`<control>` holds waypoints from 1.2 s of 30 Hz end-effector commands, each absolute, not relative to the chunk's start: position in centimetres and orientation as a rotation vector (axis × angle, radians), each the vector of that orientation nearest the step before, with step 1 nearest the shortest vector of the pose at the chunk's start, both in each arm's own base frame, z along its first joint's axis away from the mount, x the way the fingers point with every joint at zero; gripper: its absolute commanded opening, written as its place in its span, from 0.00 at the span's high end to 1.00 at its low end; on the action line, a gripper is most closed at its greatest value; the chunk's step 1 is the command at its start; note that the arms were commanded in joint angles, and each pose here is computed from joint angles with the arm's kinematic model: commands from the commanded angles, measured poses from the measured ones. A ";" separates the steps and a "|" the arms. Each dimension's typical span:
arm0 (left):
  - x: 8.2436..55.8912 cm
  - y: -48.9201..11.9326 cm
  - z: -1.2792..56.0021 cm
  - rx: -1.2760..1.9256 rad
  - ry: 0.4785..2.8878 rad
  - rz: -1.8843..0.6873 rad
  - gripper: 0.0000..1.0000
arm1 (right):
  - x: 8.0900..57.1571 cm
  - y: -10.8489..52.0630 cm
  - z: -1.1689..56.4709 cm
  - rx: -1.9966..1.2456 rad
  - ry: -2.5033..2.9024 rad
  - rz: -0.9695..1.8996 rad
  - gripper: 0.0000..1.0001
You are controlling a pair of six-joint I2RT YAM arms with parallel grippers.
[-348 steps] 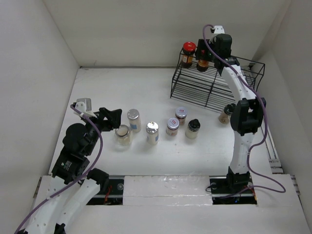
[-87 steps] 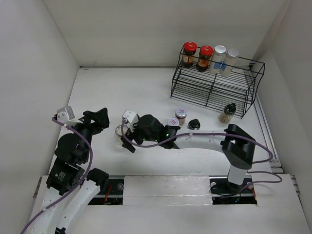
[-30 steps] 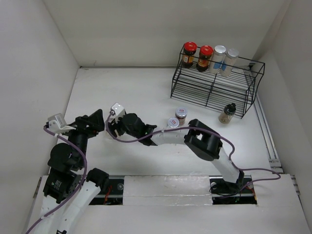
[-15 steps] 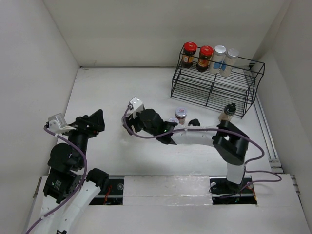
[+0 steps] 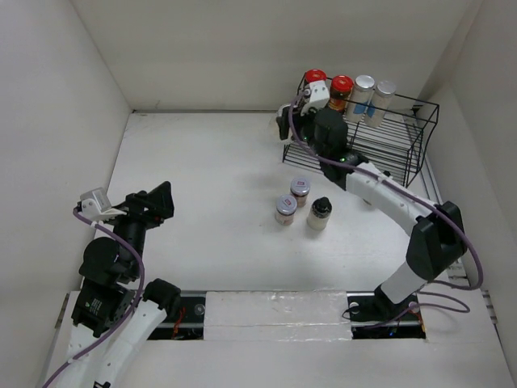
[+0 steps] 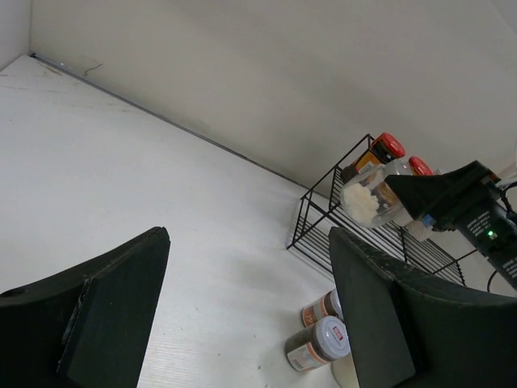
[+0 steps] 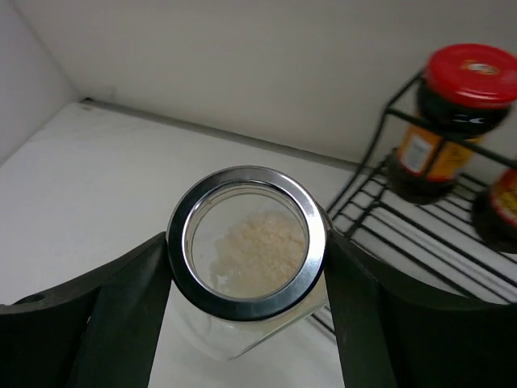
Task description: Organize the condiment bottles
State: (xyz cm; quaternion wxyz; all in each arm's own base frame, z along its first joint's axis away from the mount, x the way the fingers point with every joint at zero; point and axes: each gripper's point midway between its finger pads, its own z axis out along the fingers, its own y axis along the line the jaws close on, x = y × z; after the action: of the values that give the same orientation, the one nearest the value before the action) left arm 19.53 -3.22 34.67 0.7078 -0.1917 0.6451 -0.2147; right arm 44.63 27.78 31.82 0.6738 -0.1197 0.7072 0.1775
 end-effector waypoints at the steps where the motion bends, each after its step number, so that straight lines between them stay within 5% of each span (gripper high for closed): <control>1: 19.9 -3.6 35.1 -0.406 1.419 -0.482 0.25 | 46.8 24.5 38.2 -0.207 1.472 0.347 0.47; 10: 19.9 -3.7 35.3 -0.393 1.412 -0.486 0.25 | 53.1 17.9 37.0 -0.153 1.518 0.197 0.47; 19: 20.5 -4.0 34.8 -0.391 1.439 -0.474 0.25 | 55.8 18.5 32.2 -0.177 1.611 0.222 0.47; 22: 20.5 -3.8 34.8 -0.398 1.437 -0.467 0.25 | 55.6 18.5 30.8 -0.171 1.637 0.227 0.40; 23: 20.5 -3.8 34.8 -0.398 1.437 -0.467 0.25 | 55.1 18.5 31.1 -0.150 1.634 0.223 0.14; 27: 20.7 -3.9 34.7 -0.397 1.445 -0.463 0.25 | 53.7 18.1 32.9 -0.128 1.616 0.221 0.04; 33: 20.4 -3.8 34.6 -0.397 1.444 -0.463 0.25 | 47.4 17.0 36.6 -0.076 1.558 0.221 0.01; 36: 20.4 -4.2 34.9 -0.380 1.438 -0.486 0.26 | 43.8 17.0 35.1 -0.054 1.577 0.221 0.65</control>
State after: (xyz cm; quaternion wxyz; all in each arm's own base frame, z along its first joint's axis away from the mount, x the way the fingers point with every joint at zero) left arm 20.19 -3.90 34.27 0.7006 -0.1788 0.6574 -0.2121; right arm 46.80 17.17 32.85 0.6721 -0.0560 0.7331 0.0885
